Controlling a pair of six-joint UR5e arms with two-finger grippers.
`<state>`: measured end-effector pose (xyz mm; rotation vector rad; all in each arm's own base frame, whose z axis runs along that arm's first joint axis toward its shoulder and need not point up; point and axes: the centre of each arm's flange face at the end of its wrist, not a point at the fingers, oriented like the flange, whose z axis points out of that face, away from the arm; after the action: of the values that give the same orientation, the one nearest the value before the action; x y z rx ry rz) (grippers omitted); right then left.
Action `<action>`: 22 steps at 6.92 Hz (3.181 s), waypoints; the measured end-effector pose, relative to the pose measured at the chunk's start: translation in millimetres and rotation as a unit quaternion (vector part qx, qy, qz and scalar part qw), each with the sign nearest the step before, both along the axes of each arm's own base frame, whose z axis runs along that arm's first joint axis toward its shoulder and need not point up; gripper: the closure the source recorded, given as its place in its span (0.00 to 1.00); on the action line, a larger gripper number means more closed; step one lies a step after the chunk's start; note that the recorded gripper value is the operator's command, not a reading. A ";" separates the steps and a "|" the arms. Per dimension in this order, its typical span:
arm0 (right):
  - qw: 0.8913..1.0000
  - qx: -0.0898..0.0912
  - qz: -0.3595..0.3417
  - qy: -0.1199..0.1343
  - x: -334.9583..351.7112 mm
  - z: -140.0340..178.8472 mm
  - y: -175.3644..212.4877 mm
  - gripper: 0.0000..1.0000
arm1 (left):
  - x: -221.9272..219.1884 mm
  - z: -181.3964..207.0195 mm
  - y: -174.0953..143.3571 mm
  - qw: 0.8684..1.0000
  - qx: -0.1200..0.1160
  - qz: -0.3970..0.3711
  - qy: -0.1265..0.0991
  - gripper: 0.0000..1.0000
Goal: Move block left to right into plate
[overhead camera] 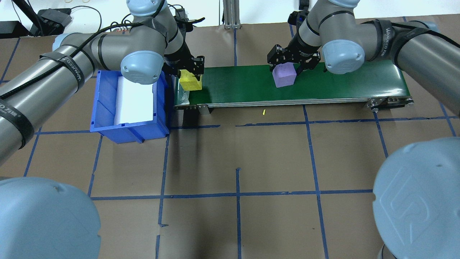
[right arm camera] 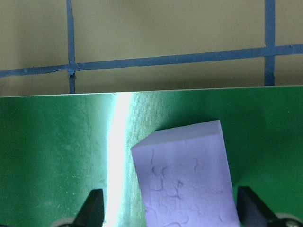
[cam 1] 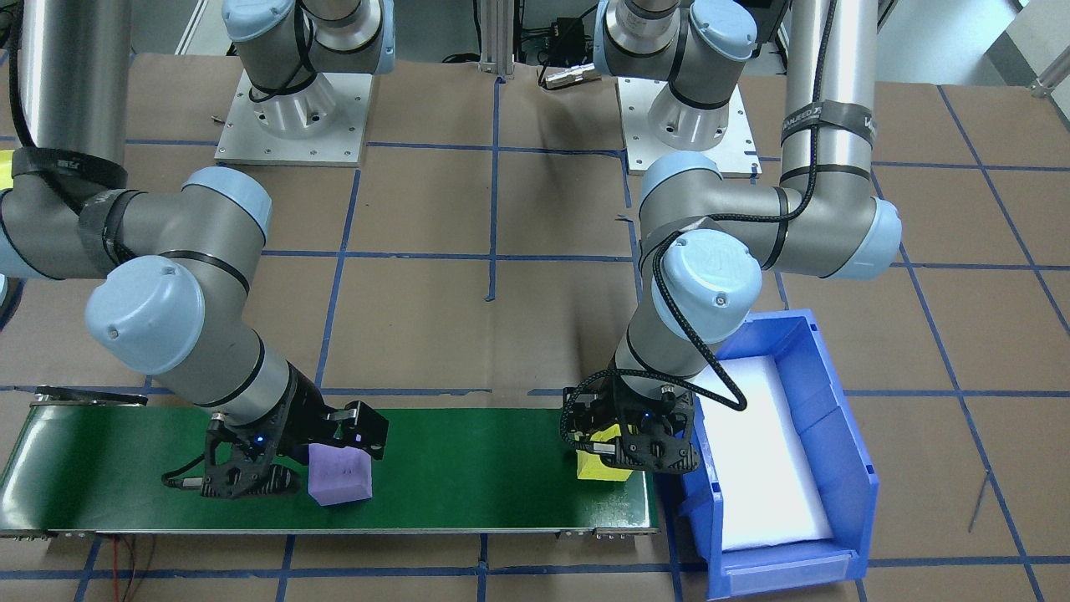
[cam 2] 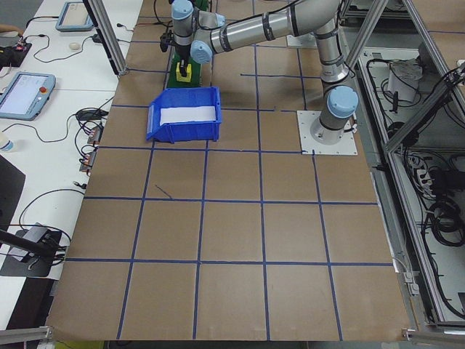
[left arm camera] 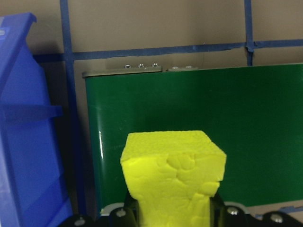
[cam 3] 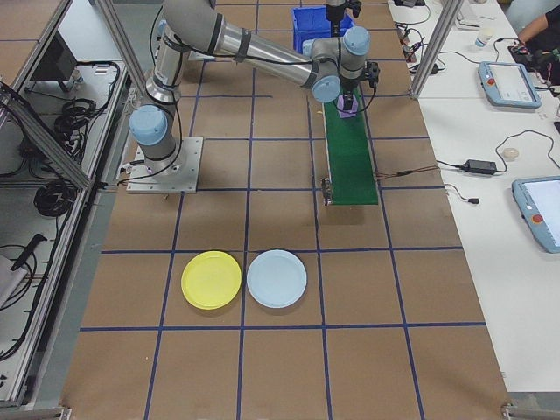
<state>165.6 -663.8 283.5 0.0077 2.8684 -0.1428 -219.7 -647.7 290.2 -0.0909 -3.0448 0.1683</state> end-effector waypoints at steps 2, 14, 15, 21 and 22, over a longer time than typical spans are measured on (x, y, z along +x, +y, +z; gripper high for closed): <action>0.997 -0.011 0.071 0.041 -7.4 -12.5 1.1 0.63 | -0.5 -14.8 -2.1 1.000 0.000 0.000 0.001 0.00; 0.958 0.034 0.224 0.176 -554.2 -26.3 254.8 0.00 | 90.5 241.9 172.7 0.997 0.025 0.023 -0.064 0.00; 0.961 0.028 0.224 0.162 -569.3 -44.5 266.1 0.00 | 105.7 243.9 176.7 0.997 0.034 0.017 -0.066 0.00; 0.970 -0.056 0.170 0.166 -498.7 22.8 205.8 0.01 | 124.0 235.4 177.5 0.998 0.049 0.007 -0.048 0.00; 0.971 -0.071 0.157 0.168 -444.0 45.7 175.2 0.00 | 123.8 234.2 177.2 0.998 0.049 0.008 -0.047 0.00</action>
<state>-278.4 -488.5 329.2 -0.5448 3.1342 -0.3101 -95.8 -470.5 524.4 -0.0688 -3.1418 0.0159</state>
